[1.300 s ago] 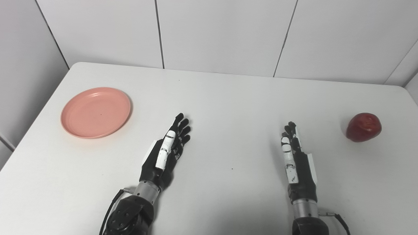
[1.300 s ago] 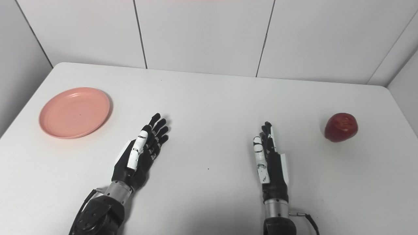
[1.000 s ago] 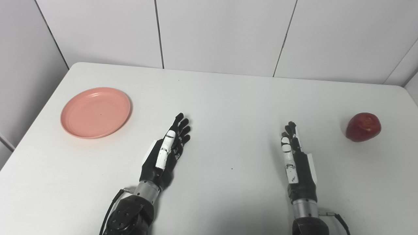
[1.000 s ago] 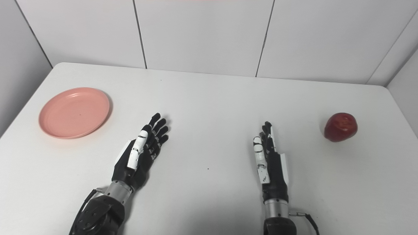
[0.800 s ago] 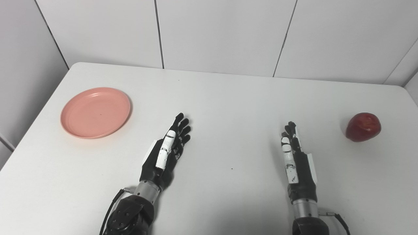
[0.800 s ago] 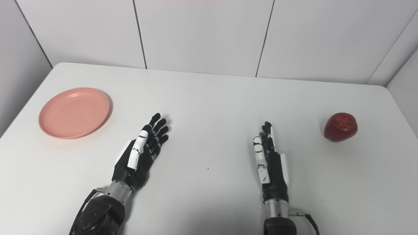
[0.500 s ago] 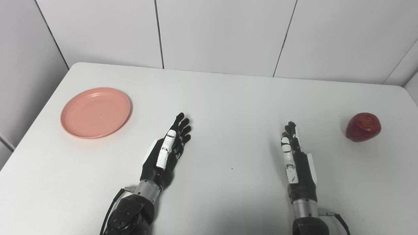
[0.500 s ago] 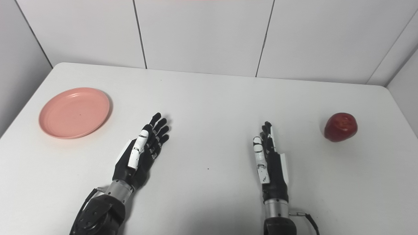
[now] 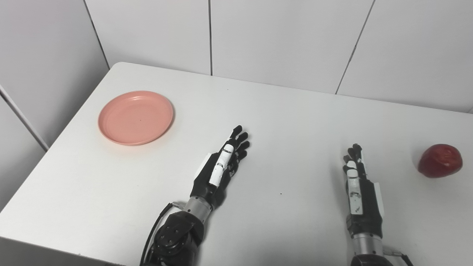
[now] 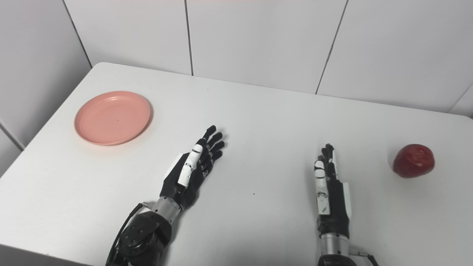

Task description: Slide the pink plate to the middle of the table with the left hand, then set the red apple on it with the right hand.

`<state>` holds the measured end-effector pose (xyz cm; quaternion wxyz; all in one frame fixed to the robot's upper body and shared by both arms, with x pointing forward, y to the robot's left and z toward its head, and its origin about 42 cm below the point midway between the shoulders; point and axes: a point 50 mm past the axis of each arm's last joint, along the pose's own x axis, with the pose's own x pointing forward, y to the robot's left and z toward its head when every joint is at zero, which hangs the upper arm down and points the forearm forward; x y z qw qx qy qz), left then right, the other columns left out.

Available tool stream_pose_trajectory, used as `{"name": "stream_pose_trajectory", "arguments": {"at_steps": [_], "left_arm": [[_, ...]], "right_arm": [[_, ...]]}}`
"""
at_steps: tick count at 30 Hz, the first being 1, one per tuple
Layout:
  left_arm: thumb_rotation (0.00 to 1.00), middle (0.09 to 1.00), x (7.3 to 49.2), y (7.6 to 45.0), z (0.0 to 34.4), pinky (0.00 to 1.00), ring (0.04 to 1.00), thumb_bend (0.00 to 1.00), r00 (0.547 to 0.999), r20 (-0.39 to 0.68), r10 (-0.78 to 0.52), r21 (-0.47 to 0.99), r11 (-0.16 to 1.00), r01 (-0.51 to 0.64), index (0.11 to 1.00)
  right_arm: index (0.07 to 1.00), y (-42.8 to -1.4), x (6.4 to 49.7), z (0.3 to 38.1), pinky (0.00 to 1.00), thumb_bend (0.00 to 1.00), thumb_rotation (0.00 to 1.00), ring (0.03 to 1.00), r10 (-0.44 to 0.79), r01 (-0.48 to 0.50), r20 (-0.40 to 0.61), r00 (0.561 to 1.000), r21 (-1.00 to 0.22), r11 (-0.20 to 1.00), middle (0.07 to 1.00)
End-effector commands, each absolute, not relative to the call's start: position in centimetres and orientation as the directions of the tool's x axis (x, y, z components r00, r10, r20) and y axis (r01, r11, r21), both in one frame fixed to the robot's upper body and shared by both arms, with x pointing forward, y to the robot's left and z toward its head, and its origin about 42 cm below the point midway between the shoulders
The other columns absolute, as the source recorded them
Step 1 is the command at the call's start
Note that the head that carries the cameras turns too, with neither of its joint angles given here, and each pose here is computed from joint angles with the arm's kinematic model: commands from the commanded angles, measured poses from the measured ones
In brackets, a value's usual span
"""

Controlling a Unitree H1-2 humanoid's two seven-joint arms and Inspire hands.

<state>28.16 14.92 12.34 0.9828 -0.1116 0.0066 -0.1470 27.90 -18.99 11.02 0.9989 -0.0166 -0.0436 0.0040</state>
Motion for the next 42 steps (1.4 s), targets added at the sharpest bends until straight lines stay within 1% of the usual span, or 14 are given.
{"name": "stream_pose_trajectory", "arguments": {"at_steps": [1, 6, 11, 20, 24, 30, 36, 42], "left_arm": [[1.00, 0.987, 28.4, 14.3, 12.3, 1.00, 0.978, 0.40, 0.952, 0.019, -0.304, -0.222, 0.928, 0.301, 0.979], [1.00, 0.993, 28.4, 14.2, 12.2, 1.00, 0.985, 0.41, 0.949, 0.022, -0.313, -0.218, 0.925, 0.310, 0.985], [1.00, 0.989, 28.4, 14.1, 12.1, 1.00, 0.981, 0.41, 0.948, 0.028, -0.316, -0.221, 0.923, 0.314, 0.982], [1.00, 0.992, 28.7, 14.1, 12.5, 1.00, 0.982, 0.41, 0.951, 0.036, -0.308, -0.213, 0.927, 0.308, 0.984], [1.00, 0.991, 29.0, 14.2, 13.0, 0.99, 0.980, 0.42, 0.951, 0.056, -0.305, -0.200, 0.929, 0.310, 0.979], [1.00, 0.984, 29.8, 14.5, 14.6, 1.00, 0.971, 0.44, 0.950, 0.080, -0.303, -0.180, 0.933, 0.313, 0.968], [1.00, 0.982, 30.4, 14.9, 16.7, 1.00, 0.971, 0.48, 0.946, 0.095, -0.309, -0.153, 0.935, 0.320, 0.969], [1.00, 0.974, 31.2, 15.4, 19.2, 0.99, 0.960, 0.45, 0.946, 0.144, -0.292, -0.128, 0.942, 0.310, 0.959]], "right_arm": [[1.000, -20.0, 27.2, 9.4, 1.00, 0.20, 1.00, 0.991, 0.014, -0.011, 0.074, 0.997, -0.040, 0.999, 0.991], [1.000, -20.1, 27.2, 9.2, 1.00, 0.21, 1.00, 0.986, 0.018, -0.015, 0.090, 0.996, -0.039, 0.999, 0.987], [0.999, -20.2, 27.3, 9.1, 1.00, 0.21, 1.00, 0.987, 0.010, -0.008, 0.081, 0.997, -0.021, 1.000, 0.985], [1.000, -20.4, 27.3, 8.9, 1.00, 0.19, 1.00, 0.997, 0.024, -0.023, 0.093, 0.995, -0.014, 1.000, 0.996], [1.000, -20.4, 27.3, 8.8, 1.00, 0.22, 1.00, 0.989, 0.015, -0.014, 0.078, 0.997, -0.013, 1.000, 0.987], [0.999, -20.4, 27.4, 8.6, 1.00, 0.20, 1.00, 0.986, 0.013, -0.011, 0.075, 0.997, -0.024, 1.000, 0.985], [1.000, -20.4, 27.5, 8.3, 1.00, 0.18, 1.00, 0.988, 0.013, -0.013, 0.080, 0.997, -0.008, 1.000, 0.986], [1.000, -20.6, 27.6, 8.1, 1.00, 0.19, 1.00, 0.994, 0.023, -0.023, 0.078, 0.997, -0.004, 1.000, 0.991]]}}
